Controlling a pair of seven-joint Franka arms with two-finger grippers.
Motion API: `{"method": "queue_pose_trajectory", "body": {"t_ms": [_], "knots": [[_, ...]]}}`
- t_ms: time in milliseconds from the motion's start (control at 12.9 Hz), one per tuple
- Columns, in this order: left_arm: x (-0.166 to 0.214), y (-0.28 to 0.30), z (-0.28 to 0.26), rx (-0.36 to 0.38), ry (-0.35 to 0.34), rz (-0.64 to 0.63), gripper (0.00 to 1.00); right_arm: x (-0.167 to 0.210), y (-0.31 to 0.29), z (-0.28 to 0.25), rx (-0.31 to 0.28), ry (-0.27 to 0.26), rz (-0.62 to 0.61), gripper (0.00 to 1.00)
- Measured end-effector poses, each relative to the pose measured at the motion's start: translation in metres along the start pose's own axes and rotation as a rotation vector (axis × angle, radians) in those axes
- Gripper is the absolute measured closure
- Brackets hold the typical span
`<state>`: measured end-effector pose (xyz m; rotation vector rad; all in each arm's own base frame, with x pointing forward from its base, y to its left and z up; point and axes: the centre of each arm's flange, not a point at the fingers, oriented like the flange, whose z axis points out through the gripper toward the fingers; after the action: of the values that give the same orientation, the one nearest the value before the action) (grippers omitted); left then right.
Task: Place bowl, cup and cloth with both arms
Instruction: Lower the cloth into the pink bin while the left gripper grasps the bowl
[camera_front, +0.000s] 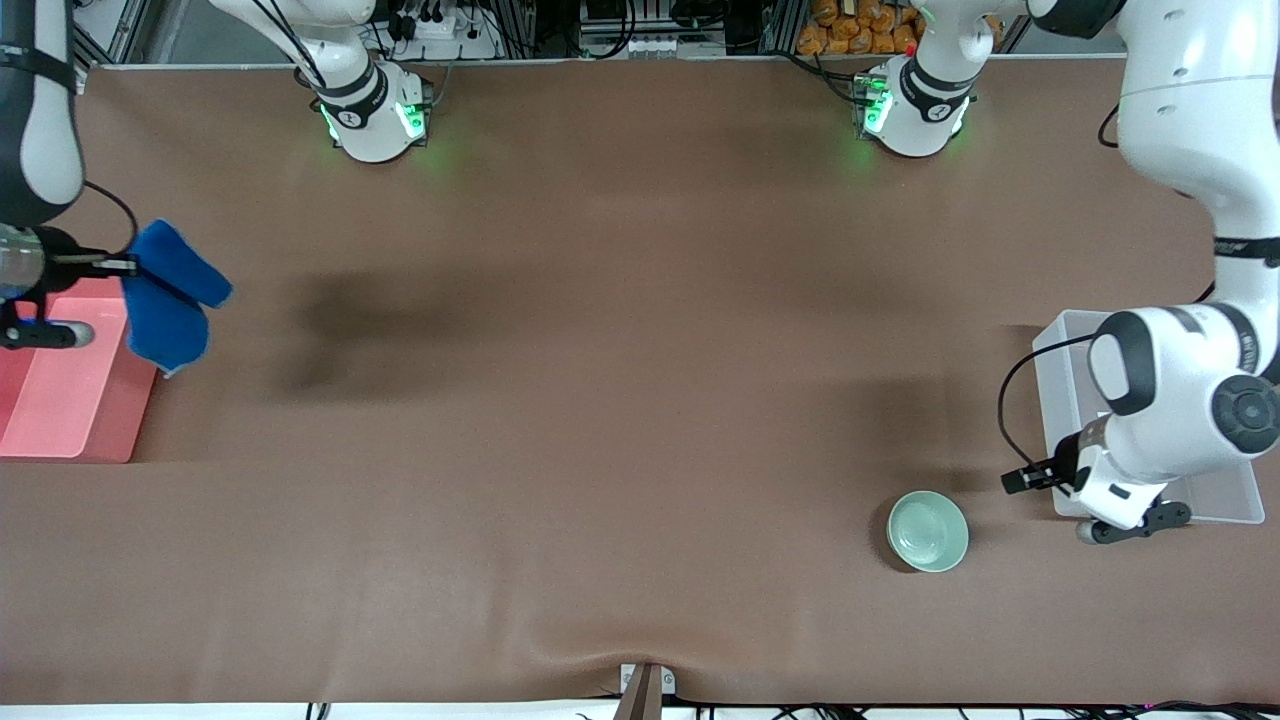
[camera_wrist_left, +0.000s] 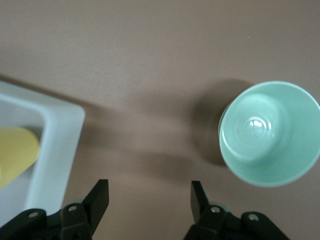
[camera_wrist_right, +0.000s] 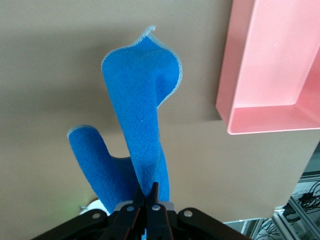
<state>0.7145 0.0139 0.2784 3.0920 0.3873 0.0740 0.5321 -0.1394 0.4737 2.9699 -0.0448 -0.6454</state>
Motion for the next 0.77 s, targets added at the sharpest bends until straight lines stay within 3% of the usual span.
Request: {"method": "queue_pose_trajectory", "body": {"t_ms": [155,619,773], "knots": [[0.000,0.016,0.023,-0.007,0.035,-0.034,0.25,-0.003,0.027,0.004,-0.023,0.008,-0.022,0.98],[-0.005,0.040,0.056,-0.014,0.061,-0.108,0.27,0.007,0.079,0.015,-0.179,0.025,-0.198,0.98],[-0.005,0.040,0.061,-0.014,0.062,-0.115,0.38,0.012,0.108,0.030,-0.178,0.041,-0.240,0.98]]}}
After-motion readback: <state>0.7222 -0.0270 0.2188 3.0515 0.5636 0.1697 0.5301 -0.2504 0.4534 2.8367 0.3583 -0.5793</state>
